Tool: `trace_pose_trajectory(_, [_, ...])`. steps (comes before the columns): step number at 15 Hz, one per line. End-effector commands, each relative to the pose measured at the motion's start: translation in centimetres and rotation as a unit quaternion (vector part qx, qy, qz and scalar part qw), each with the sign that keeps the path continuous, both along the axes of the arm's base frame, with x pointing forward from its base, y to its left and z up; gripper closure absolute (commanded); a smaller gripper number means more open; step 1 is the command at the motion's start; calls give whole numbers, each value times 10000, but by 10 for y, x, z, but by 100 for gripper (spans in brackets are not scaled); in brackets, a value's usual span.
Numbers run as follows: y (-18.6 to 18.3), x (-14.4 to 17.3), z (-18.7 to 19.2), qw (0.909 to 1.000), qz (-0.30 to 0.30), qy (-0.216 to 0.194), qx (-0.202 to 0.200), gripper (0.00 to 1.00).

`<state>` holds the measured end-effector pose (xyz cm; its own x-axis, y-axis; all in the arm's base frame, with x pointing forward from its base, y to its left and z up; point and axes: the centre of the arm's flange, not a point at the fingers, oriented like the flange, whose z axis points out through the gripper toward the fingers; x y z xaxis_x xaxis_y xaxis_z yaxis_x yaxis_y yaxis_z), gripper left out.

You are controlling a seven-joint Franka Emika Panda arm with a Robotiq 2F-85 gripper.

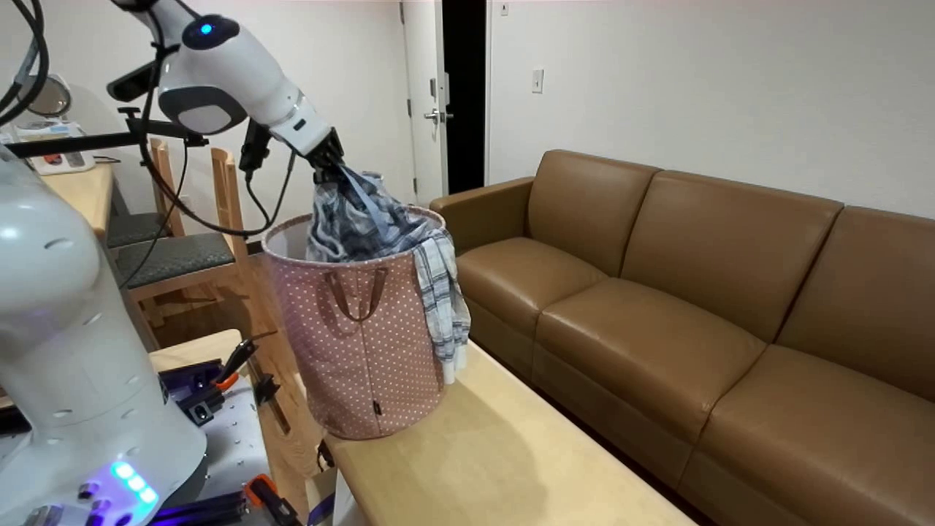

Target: Move the clothes from the table and put them in the laundry bag

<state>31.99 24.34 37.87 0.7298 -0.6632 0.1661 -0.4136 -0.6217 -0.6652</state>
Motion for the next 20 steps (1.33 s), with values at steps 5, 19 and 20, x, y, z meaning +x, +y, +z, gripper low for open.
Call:
trace_pose_trajectory(5, [-25,41,-104,9792,-81,1735,-1053,95])
trace_pose_trajectory(19, [-19,43,-57,8646,270,4072,-2931,1])
trace_pose_trajectory(20, [-12,41,-45,8619,362,4073,-2997,0])
